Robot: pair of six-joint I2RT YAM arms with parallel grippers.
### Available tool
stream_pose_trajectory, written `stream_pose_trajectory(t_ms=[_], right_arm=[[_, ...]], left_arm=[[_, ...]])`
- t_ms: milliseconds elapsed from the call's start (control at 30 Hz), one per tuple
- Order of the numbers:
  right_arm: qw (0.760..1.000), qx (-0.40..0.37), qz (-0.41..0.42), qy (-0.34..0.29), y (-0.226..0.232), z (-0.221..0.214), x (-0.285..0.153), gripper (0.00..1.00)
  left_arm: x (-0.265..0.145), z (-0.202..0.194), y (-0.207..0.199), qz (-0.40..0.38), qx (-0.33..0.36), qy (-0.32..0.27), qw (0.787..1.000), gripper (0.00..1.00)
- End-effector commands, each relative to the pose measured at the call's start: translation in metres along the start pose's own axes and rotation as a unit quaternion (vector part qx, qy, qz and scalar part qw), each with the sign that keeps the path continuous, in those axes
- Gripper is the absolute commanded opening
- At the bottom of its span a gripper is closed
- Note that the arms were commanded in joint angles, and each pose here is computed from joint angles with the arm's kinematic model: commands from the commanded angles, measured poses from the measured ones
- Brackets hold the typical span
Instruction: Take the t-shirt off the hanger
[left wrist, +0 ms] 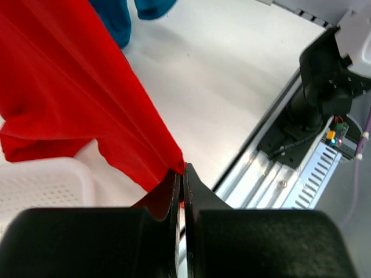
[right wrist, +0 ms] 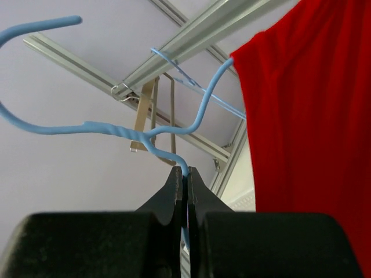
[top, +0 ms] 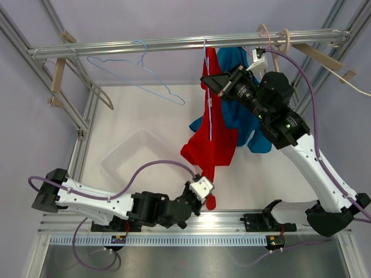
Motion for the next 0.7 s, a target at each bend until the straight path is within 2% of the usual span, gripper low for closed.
stream_pose_trajectory(t_ms=[0,167,333,433,467,500,567,667], right_arm=[[0.988,-0.057,0.106,-0.093,0.062,0.068,-0.006,0.0],[0.987,-0.028,0.137,-0.077,0.062,0.083,-0.007,0.0],[0.981,-0.037,0.192,-0.008,0.086,0.062,-0.051,0.0],[0.972,-0.04,0.225,0.061,0.088,0.029,-0.086,0.0],[0.971,-0.042,0.224,0.068,0.084,0.021,-0.095,0.0],[0.969,-0.052,0.234,0.063,0.09,0.018,-0.123,0.0],[0.971,-0.059,0.217,0.085,0.073,-0.003,-0.137,0.0],[0.964,-0.083,0.233,0.094,0.08,-0.015,-0.185,0.0]], left_arm=[[-0.01,-0.024,-0.022,-0.021,-0.045,0.012,0.999,0.0],[-0.016,-0.041,-0.018,-0.015,-0.046,0.022,0.999,0.0],[-0.02,-0.037,-0.004,0.002,-0.032,0.015,0.999,0.0],[-0.028,-0.005,0.011,0.04,-0.016,-0.013,0.999,0.0],[-0.031,0.009,0.014,0.045,-0.021,-0.03,0.998,0.0],[-0.035,0.028,0.017,0.046,-0.014,-0.049,0.998,0.0],[-0.039,0.061,0.034,0.062,-0.024,-0.086,0.994,0.0],[-0.04,0.103,0.053,0.072,-0.037,-0.126,0.989,0.0]])
Point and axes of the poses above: each gripper's point midway between its finger pads, its own x axis out along the fingers, its own y axis along the line the jaws close on, z = x × y, the point moved 2 cm from there along -x, back along the fingers, and after that the axes turned 4 degrees about -x, right-handed, at the moved point
